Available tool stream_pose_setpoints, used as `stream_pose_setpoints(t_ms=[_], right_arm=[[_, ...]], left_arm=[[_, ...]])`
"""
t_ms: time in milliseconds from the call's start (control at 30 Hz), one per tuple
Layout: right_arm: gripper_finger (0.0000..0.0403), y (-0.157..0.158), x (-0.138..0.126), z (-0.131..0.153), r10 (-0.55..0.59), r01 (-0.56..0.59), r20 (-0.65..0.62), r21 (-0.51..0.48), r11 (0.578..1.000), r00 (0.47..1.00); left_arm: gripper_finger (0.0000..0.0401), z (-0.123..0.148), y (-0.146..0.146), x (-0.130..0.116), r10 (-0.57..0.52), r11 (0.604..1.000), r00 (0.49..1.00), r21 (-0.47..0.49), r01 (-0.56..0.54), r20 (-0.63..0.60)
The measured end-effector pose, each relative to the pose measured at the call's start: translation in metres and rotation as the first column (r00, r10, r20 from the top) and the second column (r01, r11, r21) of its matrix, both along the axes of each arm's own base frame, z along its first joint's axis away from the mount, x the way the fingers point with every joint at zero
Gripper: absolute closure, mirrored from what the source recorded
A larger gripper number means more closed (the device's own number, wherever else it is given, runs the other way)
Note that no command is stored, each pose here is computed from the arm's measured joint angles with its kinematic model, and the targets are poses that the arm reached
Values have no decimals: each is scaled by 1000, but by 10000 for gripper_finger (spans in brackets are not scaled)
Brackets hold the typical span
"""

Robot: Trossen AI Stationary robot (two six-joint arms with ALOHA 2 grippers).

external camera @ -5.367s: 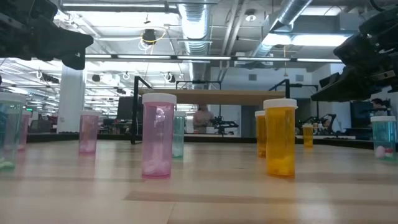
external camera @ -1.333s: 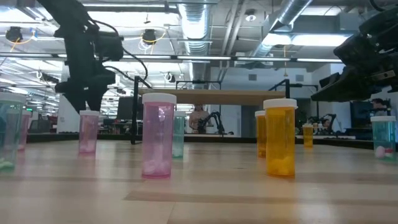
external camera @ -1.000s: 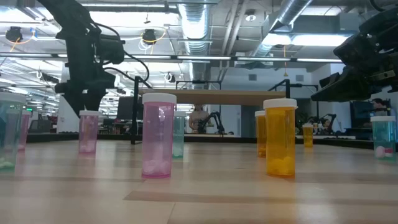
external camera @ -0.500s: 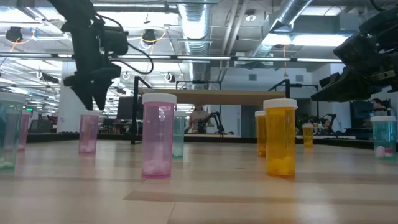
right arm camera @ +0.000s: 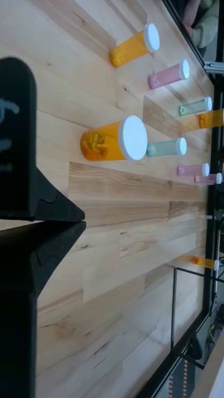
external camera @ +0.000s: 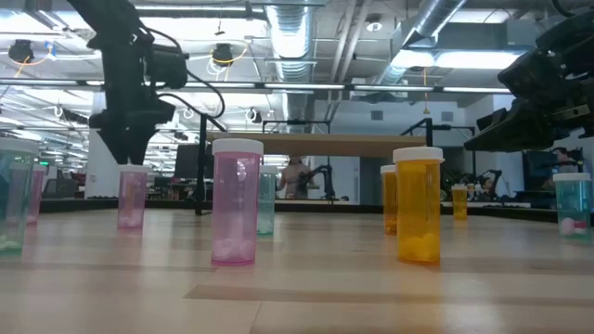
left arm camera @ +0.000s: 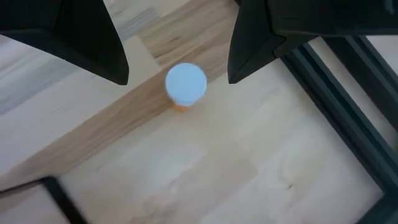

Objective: Pick and place medicine bottles onto shelf by color
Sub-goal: Put the top left small orange pill bottle on the shelf

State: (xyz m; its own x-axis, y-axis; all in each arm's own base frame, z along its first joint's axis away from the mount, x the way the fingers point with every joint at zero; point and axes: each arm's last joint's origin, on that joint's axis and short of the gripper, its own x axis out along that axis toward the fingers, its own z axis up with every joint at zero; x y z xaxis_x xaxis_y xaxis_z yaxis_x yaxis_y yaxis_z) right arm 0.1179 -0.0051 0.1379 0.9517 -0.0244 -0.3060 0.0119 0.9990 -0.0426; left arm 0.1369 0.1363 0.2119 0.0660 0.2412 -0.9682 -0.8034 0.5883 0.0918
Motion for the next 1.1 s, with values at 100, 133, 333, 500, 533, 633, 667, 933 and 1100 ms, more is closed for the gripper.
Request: stream_pose_setpoints(t_ms=[100,133,333,500,533,633,667,933,1100], right_arm=[[370,0,0,0,0,0,0,0,1000,1000],[370,0,0,0,0,0,0,0,1000,1000],[370,0,0,0,0,0,0,0,1000,1000],[370,0,0,0,0,0,-1,0,1000,1000],[370,0,0,0,0,0,0,0,1000,1000],[370,0,0,0,0,0,-1,0,1000,1000],[370,0,0,0,0,0,0,0,1000,1000],[370,0,0,0,0,0,0,0,1000,1000],[370,0,0,0,0,0,0,0,1000,1000]], left_arm=[[140,-5,3,-5,7,1000,1000,-16,-7,-1],[140,-6,4,-6,13,1000,1000,-22,-12,9],[140,-15,7,-5,8,1000,997,-6,-7,75],[140,-19,7,-6,14,1000,997,-7,-13,77],[140,-19,7,-5,14,1000,997,-4,-14,80],[142,-21,8,-5,16,1000,997,-11,-16,75],[145,-22,8,-4,22,1000,997,-17,-21,72],[179,-37,13,0,36,997,999,-75,-34,22],[196,-39,14,1,35,996,999,-83,-34,13]])
